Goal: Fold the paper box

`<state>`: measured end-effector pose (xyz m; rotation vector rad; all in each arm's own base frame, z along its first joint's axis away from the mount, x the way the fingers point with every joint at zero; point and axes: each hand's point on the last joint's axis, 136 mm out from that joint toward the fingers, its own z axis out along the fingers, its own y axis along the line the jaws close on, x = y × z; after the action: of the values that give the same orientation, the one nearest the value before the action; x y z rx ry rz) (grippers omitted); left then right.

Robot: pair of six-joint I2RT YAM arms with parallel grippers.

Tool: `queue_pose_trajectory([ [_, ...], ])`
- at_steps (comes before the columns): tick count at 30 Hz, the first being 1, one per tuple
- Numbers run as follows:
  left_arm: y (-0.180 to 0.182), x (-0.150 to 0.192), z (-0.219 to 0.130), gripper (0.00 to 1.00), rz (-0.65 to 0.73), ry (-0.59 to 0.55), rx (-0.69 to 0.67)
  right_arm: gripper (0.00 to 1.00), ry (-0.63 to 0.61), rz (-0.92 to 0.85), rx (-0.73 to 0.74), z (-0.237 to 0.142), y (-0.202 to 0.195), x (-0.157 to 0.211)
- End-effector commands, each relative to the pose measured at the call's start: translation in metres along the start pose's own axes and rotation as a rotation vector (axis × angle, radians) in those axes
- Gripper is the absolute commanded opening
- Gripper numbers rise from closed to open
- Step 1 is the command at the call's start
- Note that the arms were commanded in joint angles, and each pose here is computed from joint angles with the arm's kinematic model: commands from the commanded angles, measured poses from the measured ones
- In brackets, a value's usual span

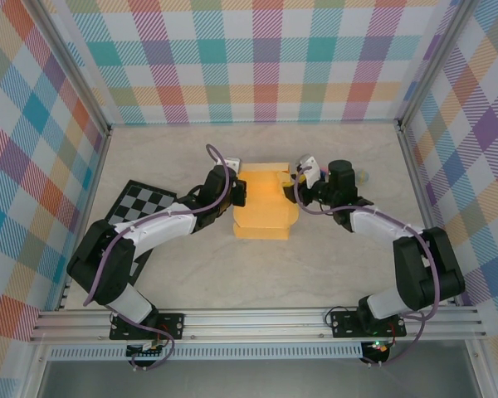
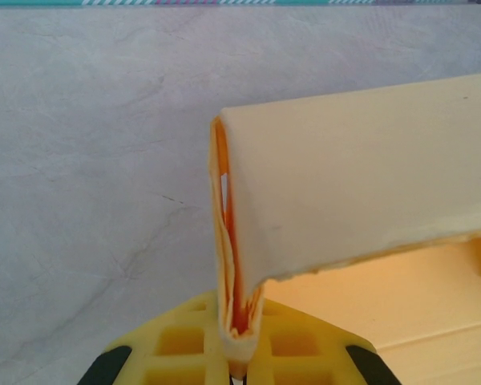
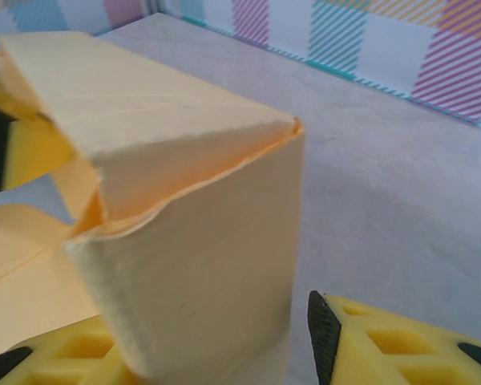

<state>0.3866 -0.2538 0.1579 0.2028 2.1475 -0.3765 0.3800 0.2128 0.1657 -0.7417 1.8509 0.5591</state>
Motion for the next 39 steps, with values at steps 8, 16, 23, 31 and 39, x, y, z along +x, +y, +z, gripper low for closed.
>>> queue_pose_trajectory([
  [8, -0.007, 0.003, 0.008, 0.0, -0.111, 0.032, -0.016, 0.42, -0.001, 0.076, 0.329, 0.014, -0.042, -0.005],
  [16, -0.018, 0.008, 0.008, 0.06, -0.176, 0.055, -0.042, 0.25, 0.05, 0.119, 0.404, 0.025, -0.047, 0.006],
  [23, -0.032, 0.0, -0.011, 0.39, -0.225, 0.031, 0.038, 0.2, 0.118, 0.137, 0.41, 0.029, -0.049, 0.024],
  [31, -0.025, -0.006, -0.051, 0.6, -0.226, 0.011, 0.082, 0.14, 0.28, 0.207, 0.24, 0.035, -0.04, 0.05],
  [39, 0.042, -0.036, -0.097, 0.79, -0.203, -0.097, -0.021, 0.12, 0.515, 0.046, -0.065, 0.033, -0.007, 0.051],
])
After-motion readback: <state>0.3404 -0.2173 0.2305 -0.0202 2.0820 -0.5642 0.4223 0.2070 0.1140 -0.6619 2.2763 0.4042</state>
